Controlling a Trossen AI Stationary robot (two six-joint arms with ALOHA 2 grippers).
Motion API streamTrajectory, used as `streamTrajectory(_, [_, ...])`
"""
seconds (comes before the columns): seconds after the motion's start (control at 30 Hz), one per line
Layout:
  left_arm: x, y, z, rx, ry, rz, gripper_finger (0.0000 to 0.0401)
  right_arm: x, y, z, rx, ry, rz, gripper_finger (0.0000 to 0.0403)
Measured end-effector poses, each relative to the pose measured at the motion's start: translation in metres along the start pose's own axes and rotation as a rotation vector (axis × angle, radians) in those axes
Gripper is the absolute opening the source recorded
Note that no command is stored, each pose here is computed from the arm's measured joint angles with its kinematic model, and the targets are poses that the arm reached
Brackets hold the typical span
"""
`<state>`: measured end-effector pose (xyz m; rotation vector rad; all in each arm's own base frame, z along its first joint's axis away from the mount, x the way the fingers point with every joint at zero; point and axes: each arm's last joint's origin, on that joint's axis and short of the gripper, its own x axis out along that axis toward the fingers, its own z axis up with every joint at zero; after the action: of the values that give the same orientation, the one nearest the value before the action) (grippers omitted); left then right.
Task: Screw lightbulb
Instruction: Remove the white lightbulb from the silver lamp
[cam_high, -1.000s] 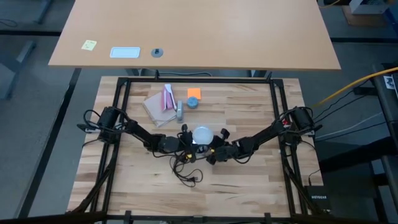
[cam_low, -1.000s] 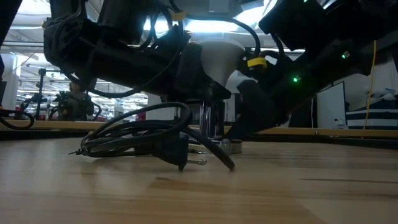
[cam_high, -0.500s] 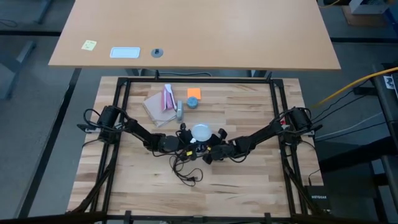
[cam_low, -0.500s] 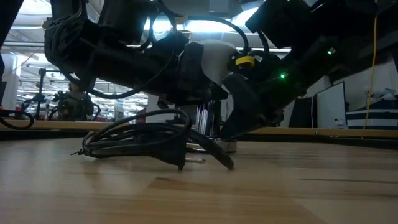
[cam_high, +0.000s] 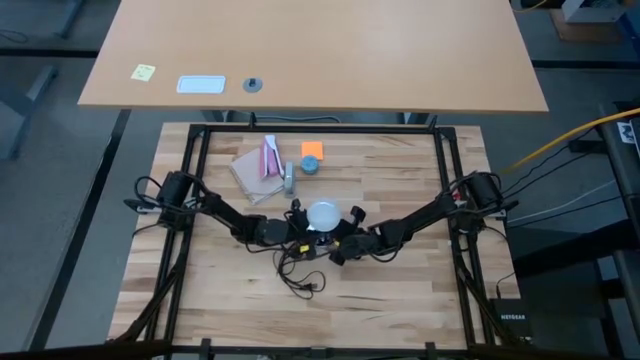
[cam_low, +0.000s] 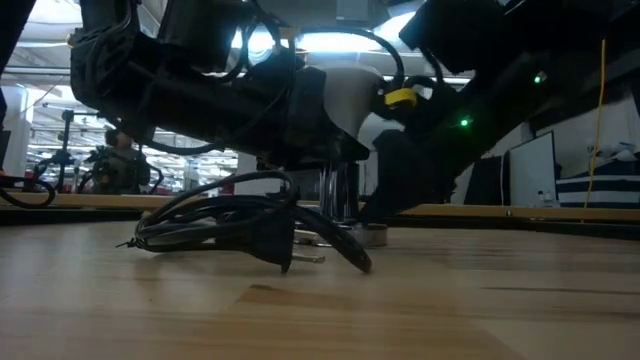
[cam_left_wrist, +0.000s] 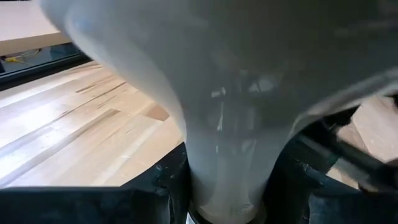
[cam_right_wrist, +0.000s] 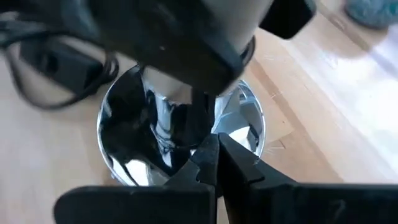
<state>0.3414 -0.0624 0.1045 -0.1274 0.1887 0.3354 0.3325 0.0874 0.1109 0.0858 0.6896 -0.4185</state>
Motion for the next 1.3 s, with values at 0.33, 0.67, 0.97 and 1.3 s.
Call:
streamTrajectory(0.33, [-0.004, -0.007, -0.002, 0.001, 0.005, -0.036, 0.0148, -0.006, -0.018, 0.01, -0.09, 0.038, -0.081, 0.0009])
streamTrajectory(0.67, [-0.004, -0.007, -0.002, 0.005, 0.008, -0.042, 0.0148, 0.012, -0.034, 0.009, -0.071, 0.086, -0.066, 0.0009])
streamTrajectory(0.97, [-0.005, -0.007, -0.002, 0.017, 0.001, -0.007, 0.0146, 0.014, -0.015, 0.0, -0.036, 0.066, -0.001, 0.0009])
streamTrajectory(1.3, [-0.005, -0.007, -0.002, 0.009, -0.005, 0.011, 0.0143, 0.004, 0.002, -0.004, 0.036, 0.009, 0.014, 0.0009])
